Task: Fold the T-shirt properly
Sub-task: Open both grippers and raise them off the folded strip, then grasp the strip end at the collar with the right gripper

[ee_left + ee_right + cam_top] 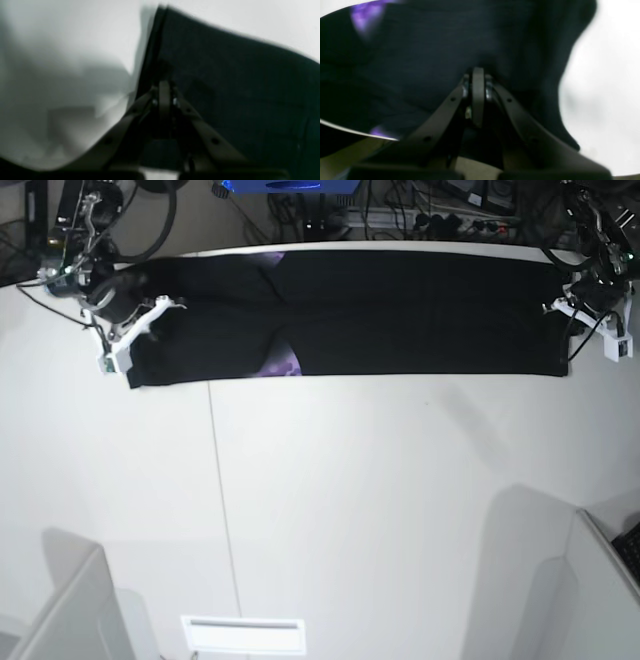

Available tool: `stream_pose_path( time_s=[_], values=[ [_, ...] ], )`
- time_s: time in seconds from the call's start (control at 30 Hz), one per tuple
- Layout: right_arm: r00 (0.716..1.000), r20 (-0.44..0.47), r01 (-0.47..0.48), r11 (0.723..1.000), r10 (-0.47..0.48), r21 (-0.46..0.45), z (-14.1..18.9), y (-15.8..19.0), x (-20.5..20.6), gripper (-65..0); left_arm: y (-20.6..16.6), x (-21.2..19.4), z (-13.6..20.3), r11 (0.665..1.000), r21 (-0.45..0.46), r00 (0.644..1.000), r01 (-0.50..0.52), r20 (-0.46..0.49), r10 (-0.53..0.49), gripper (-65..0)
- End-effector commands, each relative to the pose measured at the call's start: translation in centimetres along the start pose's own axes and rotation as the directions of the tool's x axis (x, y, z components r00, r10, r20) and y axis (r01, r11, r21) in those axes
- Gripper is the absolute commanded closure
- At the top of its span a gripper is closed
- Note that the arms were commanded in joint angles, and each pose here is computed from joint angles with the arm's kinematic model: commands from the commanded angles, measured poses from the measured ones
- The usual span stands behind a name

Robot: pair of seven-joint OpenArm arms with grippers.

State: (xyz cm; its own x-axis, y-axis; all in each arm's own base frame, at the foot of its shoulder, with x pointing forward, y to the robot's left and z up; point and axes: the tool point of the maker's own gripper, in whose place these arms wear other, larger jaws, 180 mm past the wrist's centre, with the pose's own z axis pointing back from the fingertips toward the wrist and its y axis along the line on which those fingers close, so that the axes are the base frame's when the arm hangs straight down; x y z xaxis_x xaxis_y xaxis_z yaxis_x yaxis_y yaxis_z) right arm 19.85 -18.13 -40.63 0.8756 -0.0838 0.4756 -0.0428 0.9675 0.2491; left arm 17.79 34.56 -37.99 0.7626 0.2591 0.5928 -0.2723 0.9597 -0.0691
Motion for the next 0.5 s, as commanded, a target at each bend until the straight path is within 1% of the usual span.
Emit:
stream_pose_path(
  time_s=[0.0,0.07,0.13,0.2,0.27,0.37,0.47],
  values=[
    [1.000,0.018,-0.008,1.000,0.008,-0.008,-0.1,-0.3,0.7,0.0,0.4,0.1,-0.2,0.999,0.027,1.000,0.030,-0.001,-0.030,0.0],
    [1.000,-0.011,0.002,1.000,-0.002,-0.027,-0.9,-1.0,0.1,0.0,-0.3,-1.0,-1.4,0.998,0.025,0.997,0.060,-0.053,-0.059,0.0],
    [0.999,-0.033,0.025,0.999,-0.026,-0.027,-1.9,-1.2,-0.3,0.0,-0.6,-1.9,-2.5,0.997,0.024,0.993,0.072,-0.096,-0.069,0.0],
    [0.999,-0.030,0.045,0.999,-0.045,-0.025,-2.6,-1.4,-0.3,0.0,-0.4,-2.4,-3.3,0.997,0.029,0.990,0.067,-0.123,-0.063,0.0],
    [0.998,-0.006,0.059,0.998,-0.059,-0.030,-3.3,-2.0,0.3,0.0,-0.4,-2.2,-4.0,0.998,0.032,0.990,0.058,-0.130,-0.054,0.0],
    [0.996,0.003,0.088,0.996,-0.088,-0.030,-4.3,-2.7,1.0,0.0,-0.4,-1.6,-4.9,0.998,0.037,0.990,0.047,-0.131,-0.042,0.0],
    [0.995,0.007,0.095,0.995,-0.095,-0.038,-4.9,-3.7,2.1,0.0,-0.4,-0.5,-5.6,0.998,0.048,0.992,0.047,-0.123,-0.041,0.0]
  ],
)
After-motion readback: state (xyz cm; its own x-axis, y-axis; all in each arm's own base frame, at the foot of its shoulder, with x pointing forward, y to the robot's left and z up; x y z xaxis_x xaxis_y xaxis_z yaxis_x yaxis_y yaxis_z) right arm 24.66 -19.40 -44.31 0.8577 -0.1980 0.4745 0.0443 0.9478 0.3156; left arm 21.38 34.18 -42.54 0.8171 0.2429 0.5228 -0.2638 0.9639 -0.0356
